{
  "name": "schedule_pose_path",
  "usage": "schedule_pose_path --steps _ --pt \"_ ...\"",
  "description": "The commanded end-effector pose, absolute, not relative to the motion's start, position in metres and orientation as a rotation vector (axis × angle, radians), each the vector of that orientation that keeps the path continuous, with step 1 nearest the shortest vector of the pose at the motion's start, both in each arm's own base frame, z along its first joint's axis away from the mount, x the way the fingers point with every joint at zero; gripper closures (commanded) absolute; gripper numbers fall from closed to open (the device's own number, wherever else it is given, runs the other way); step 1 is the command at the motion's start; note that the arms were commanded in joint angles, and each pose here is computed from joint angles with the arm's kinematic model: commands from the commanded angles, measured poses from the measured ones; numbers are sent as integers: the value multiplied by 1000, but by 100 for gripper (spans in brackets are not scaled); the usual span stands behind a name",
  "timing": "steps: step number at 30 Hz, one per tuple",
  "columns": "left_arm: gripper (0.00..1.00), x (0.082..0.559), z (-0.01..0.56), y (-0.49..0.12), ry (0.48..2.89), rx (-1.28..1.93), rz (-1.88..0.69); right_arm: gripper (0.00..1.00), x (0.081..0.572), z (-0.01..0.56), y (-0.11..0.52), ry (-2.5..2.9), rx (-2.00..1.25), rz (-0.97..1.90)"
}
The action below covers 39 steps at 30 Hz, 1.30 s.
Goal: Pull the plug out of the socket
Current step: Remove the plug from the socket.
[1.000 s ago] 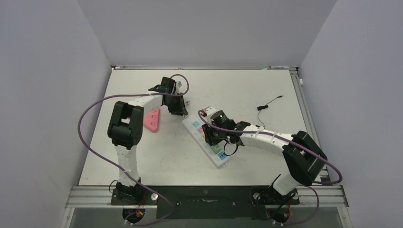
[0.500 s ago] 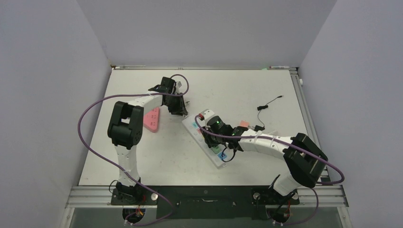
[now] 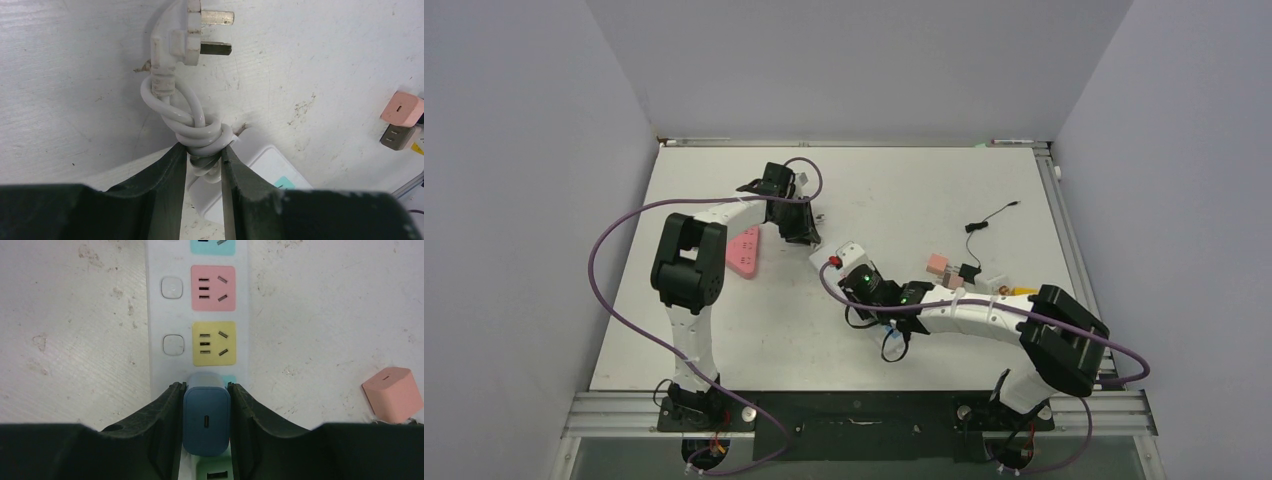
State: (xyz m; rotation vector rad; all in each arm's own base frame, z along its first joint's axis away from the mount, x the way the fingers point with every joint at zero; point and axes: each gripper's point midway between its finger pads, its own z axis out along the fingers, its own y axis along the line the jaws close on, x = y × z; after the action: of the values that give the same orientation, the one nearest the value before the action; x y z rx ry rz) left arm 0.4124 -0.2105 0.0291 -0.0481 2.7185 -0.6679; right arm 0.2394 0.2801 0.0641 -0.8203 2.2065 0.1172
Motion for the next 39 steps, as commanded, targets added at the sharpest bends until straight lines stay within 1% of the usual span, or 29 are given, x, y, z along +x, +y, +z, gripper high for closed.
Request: schedule_pose_path --steps 1,9,19,30,39 --pt "100 423 14 -189 2720 -52 -535 95 247 80 265 2148 -803 -53" --pt "100 423 15 -189 2720 -52 -537 95 241 77 276 2128 -854 -95" --pt "100 424 17 -190 2716 -51 -539 95 239 73 285 2153 -858 -14" --pt "100 424 17 -189 2715 -52 -539 95 245 70 283 2253 -796 277" --pt "100 424 16 -189 2716 -53 -538 95 239 65 285 2304 -799 501"
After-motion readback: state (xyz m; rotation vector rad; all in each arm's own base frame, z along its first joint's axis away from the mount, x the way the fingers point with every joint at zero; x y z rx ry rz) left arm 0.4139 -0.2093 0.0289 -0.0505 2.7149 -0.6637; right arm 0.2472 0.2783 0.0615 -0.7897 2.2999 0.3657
